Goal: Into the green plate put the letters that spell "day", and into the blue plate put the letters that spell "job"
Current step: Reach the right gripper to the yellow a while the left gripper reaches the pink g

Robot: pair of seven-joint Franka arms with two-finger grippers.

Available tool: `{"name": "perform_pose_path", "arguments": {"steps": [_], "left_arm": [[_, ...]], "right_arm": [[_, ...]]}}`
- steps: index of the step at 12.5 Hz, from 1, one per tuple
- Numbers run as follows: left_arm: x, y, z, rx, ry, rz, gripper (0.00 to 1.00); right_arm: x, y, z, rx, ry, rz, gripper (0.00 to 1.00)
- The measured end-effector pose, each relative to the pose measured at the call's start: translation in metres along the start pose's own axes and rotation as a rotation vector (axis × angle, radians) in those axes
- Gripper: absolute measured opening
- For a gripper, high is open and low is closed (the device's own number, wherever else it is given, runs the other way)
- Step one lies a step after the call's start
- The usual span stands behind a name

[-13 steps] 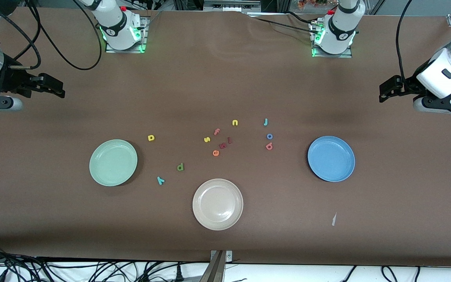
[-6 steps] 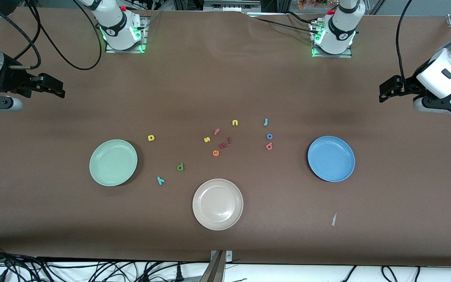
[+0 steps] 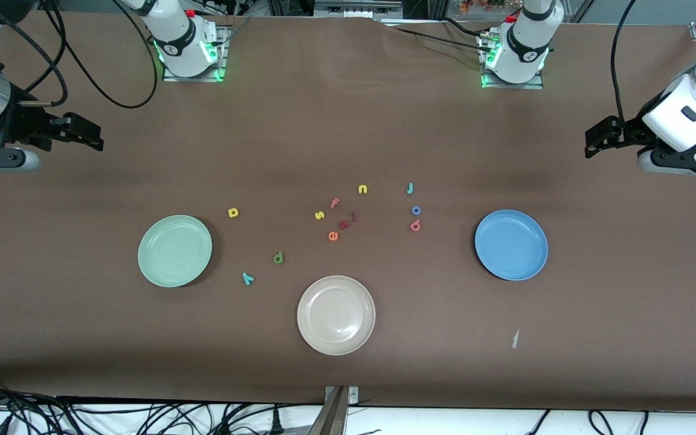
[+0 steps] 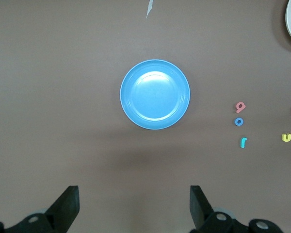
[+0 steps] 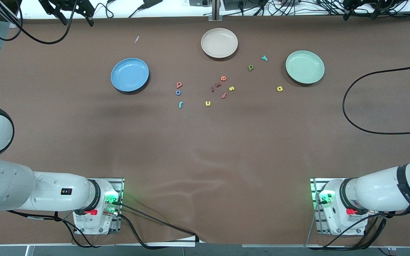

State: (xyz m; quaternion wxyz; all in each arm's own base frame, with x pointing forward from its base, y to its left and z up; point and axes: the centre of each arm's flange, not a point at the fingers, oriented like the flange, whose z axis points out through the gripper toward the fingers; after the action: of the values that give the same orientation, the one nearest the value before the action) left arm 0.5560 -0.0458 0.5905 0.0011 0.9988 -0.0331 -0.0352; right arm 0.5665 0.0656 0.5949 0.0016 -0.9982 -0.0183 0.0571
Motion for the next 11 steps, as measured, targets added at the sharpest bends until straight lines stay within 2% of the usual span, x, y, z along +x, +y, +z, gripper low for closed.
{"name": "perform_pose_path", "arguments": {"steps": [5, 7, 9, 11], "left_arm": [[0.000, 0.000, 0.000, 0.000, 0.000, 0.000, 1.00], [0.000, 0.000, 0.000, 0.000, -0.001, 0.001, 1.00], [0.000, 0.000, 0.001, 0.000, -0.005, -0.003, 1.00], [0.001, 0.001, 0.007, 0.000, -0.016, -0.001, 1.00]], "right_arm": [[0.027, -0.061, 0.037, 0.037, 0.004, -0.075, 1.00], [0.042, -0.093, 0.065, 0.037, 0.009, -0.089, 1.00], [0.055, -0.121, 0.098, 0.038, 0.039, -0.111, 1.00], [0.059, -0.125, 0.147, 0.036, 0.041, -0.127, 1.00]]}}
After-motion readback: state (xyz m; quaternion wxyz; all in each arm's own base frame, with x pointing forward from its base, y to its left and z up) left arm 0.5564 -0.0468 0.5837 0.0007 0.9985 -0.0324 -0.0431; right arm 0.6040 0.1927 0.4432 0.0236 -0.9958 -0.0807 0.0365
